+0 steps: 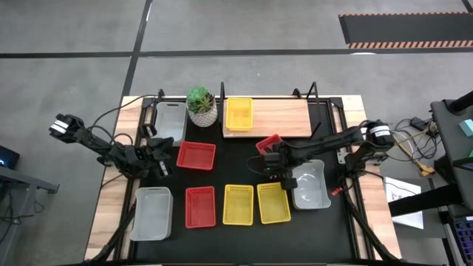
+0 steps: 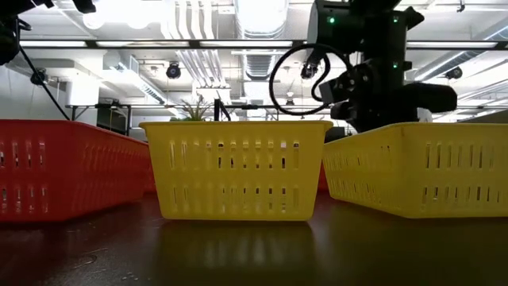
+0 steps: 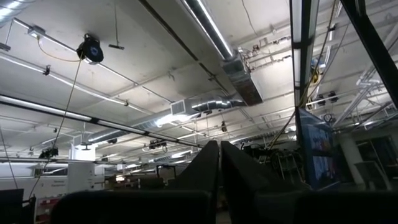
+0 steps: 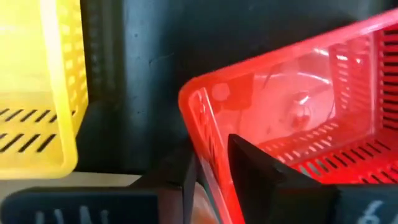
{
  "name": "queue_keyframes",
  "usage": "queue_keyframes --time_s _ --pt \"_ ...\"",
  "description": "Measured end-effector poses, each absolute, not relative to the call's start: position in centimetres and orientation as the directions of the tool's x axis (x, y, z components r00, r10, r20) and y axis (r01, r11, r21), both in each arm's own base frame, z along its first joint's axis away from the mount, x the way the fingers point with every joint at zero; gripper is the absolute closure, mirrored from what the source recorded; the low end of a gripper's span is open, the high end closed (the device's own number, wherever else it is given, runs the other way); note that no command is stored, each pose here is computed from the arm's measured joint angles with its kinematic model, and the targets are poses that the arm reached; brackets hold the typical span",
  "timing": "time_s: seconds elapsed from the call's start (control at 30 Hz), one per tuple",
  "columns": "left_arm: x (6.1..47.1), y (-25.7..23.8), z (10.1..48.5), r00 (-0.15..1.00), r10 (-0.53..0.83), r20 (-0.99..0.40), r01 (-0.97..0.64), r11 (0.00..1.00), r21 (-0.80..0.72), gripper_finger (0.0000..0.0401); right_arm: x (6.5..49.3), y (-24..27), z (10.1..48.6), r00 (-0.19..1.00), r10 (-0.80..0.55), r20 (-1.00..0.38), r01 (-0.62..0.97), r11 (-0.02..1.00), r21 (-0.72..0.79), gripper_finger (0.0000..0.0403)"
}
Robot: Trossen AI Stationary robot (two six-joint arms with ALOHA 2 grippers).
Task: Stack baskets on shelf by color
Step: Put the top right red bin on the shelf
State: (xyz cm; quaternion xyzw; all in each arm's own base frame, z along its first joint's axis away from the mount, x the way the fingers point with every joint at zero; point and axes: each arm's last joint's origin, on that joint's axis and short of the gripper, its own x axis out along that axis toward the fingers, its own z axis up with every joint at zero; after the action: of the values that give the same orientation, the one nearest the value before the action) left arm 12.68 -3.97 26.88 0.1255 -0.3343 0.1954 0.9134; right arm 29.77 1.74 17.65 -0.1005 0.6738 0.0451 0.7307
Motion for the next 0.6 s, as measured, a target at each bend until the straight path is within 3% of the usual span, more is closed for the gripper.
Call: queue_keyframes --time_s 0.23,0.6 --pt "12.7 -4.0 26.9 0.701 0.278 0.656 -0.444 0.891 0.098 0.0399 30.4 1.8 17.5 0.074 -0.073 -0.995 -0.221 0.971 -0.088 0.0387" --pt "12.7 -3.9 26.7 0.707 0.316 0.633 -0.479 0.872 0.100 0.0399 32.2 1.9 22.7 0.124 -0.068 -0.990 -0.174 0.981 -0.089 0.0394"
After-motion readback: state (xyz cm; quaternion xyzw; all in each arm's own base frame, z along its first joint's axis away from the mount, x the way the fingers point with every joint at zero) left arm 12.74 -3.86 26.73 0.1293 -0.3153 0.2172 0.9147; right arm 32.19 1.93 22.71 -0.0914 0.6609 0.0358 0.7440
